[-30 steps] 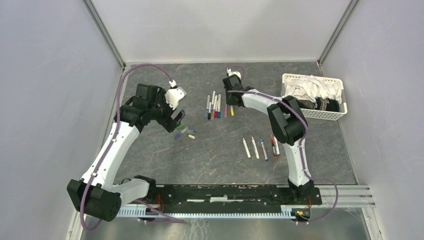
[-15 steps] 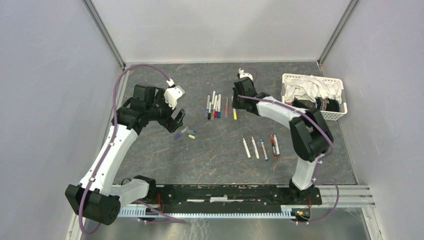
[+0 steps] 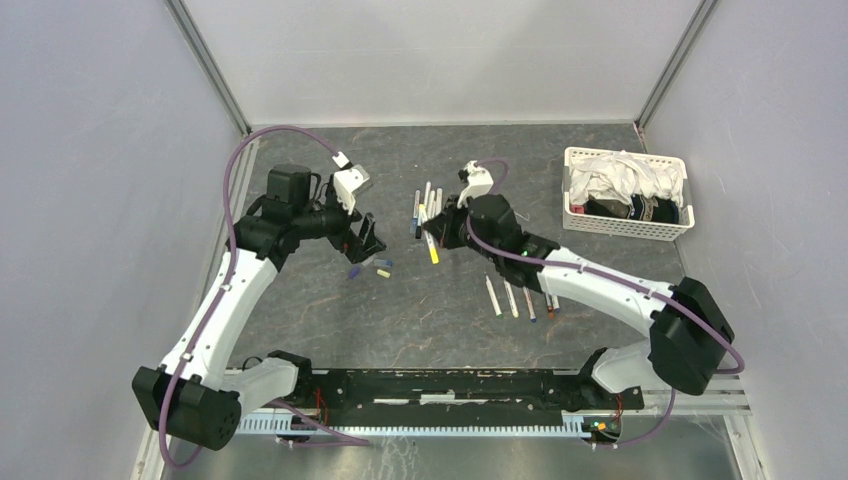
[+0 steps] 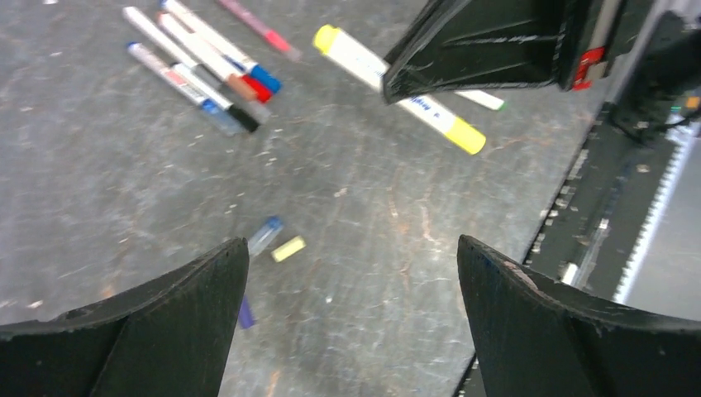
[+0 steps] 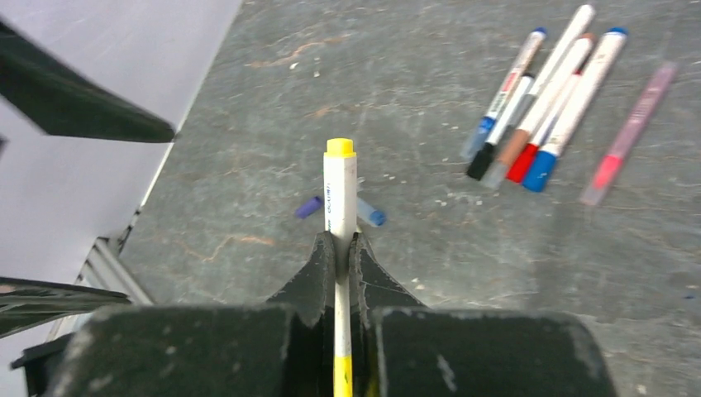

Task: Open the pen caps
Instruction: Pick up the pen from the center of the board.

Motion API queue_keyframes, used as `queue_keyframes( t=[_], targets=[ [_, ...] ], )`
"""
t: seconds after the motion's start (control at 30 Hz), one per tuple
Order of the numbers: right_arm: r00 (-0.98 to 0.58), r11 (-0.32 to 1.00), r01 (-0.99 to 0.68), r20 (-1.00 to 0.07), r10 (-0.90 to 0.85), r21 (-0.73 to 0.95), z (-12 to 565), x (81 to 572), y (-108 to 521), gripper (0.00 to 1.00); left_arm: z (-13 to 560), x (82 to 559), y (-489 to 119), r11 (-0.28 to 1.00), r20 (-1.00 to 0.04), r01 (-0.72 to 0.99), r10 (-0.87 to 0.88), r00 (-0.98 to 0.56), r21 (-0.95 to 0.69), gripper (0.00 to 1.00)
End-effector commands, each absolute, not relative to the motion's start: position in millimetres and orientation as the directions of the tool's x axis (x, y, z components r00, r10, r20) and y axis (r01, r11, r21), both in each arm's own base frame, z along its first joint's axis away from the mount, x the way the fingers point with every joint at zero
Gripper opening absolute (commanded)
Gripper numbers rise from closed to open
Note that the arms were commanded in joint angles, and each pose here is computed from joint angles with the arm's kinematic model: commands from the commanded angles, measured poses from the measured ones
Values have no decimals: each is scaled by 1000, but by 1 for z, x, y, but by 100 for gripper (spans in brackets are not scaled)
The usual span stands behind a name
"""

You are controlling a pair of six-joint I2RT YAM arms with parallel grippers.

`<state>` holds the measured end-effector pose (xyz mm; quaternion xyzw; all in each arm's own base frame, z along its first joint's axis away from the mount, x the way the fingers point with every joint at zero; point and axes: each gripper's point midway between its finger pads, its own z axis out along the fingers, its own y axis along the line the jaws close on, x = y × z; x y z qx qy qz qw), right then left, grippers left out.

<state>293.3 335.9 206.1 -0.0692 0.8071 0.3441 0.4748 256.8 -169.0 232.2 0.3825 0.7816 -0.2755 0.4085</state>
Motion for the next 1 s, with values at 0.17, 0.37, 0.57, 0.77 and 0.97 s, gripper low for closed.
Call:
queue_keyframes(
  t=[0.17,0.37,0.57,0.77,0.97],
  targets=[
    [-393,641,-485,-803,447,594,283,277,352,0,258,223,-204,350,-884,883,231,-406,-314,100],
    [-391,566,-478,-740,547,672,301,267,358,0,264,217,-212,290,-879,881,192,-436,-374,99],
    [-348,540,-454,-699,624,708,322,261,365,0,265,215,-218,250,-871,878,179,-457,-409,94],
    [-315,539,-436,-683,659,721,331,255,374,0,255,211,-225,218,-844,861,195,-500,-459,90],
    [-279,569,-422,-698,660,706,330,249,374,0,243,209,-223,225,-838,869,241,-489,-442,82]
  ],
)
